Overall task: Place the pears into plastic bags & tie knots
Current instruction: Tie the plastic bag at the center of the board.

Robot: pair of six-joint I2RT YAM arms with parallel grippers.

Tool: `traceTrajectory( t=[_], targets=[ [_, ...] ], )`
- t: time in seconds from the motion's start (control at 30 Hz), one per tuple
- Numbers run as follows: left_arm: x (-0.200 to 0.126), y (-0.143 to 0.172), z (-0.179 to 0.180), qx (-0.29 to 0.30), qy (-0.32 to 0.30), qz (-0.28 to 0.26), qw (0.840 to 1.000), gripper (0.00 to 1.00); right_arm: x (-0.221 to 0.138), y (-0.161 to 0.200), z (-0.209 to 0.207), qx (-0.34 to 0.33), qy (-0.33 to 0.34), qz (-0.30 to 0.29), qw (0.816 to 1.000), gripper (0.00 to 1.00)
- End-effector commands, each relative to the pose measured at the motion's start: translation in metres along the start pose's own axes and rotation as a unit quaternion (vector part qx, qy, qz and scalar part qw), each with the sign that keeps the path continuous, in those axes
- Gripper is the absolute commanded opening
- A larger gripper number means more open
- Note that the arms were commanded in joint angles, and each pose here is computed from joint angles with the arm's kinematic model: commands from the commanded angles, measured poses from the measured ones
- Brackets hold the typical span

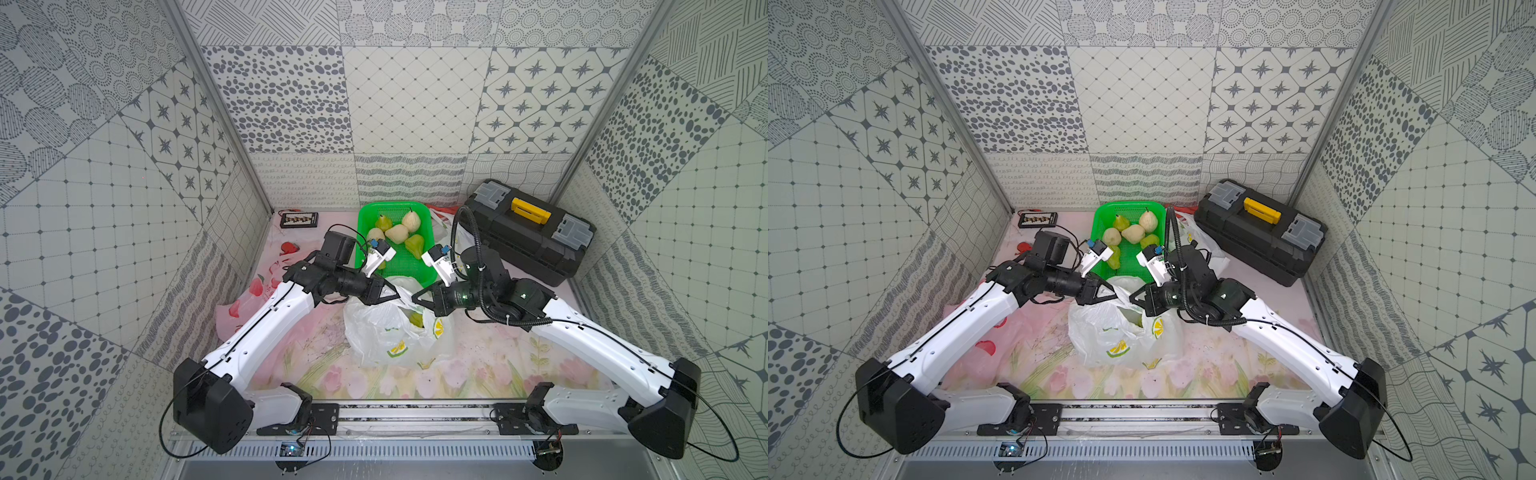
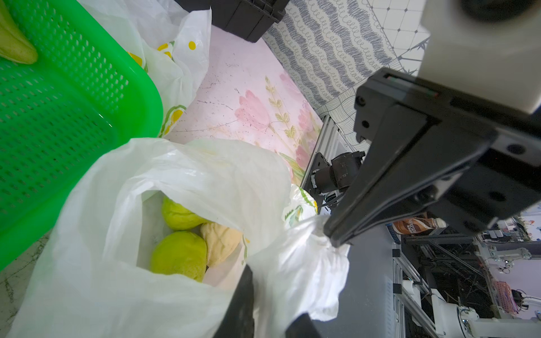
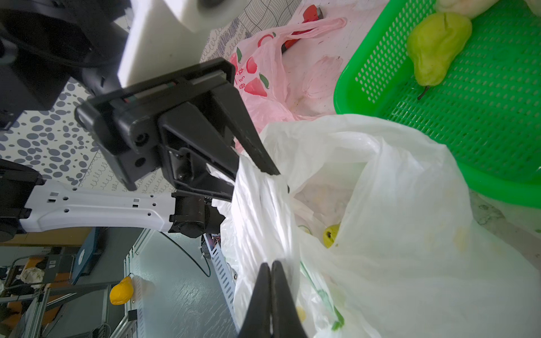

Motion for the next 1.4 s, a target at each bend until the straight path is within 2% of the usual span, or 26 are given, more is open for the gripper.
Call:
traceTrajectory(
  t=[0.0,0.4,0.63,0.77,1.0,1.2,1.37],
  targets=[
    [-0.003,-0.004,-0.007,0.036,0.026,-0.016,0.999,0.16,-0.015,-0.007,0.008,-0.008,-0.005,-0.017,1.0,0.0],
    [-0.002,0.0,-0.007,0.035,0.028,-0.003,0.999,0.12,-0.032,-0.015,0.004,-0.003,0.01,-0.035,0.999,0.0],
    [-0.002,0.007,-0.008,0.034,0.031,0.003,0.999,0.14,-0.042,-0.02,-0.003,0.011,0.025,-0.057,0.998,0.0],
    [-0.001,0.008,-0.007,0.032,0.032,0.005,0.999,0.02,-0.043,-0.02,0.002,0.014,0.006,-0.051,0.999,0.0],
    [0.0,-0.007,-0.001,0.024,0.009,-0.022,0.999,0.0,-0.014,0.016,0.028,-0.036,-0.034,0.014,0.999,0.0],
    [0.001,-0.011,0.001,0.015,-0.002,-0.035,0.999,0.0,0.025,0.042,-0.003,-0.051,0.016,0.035,0.998,0.0],
    [-0.001,-0.013,-0.001,0.01,0.002,-0.049,0.999,0.0,0.045,0.043,-0.022,-0.08,0.045,0.005,0.996,0.0]
  ],
)
Point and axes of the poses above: each gripper's point midway between its finger pads, its own x axis out along the fingers, its own z axis along the line the jaws close on, y = z × x, the point moved 10 cm from there along -x, back along the fingers, and after that the axes turned 9 degrees about x, right-handed, at the moved point
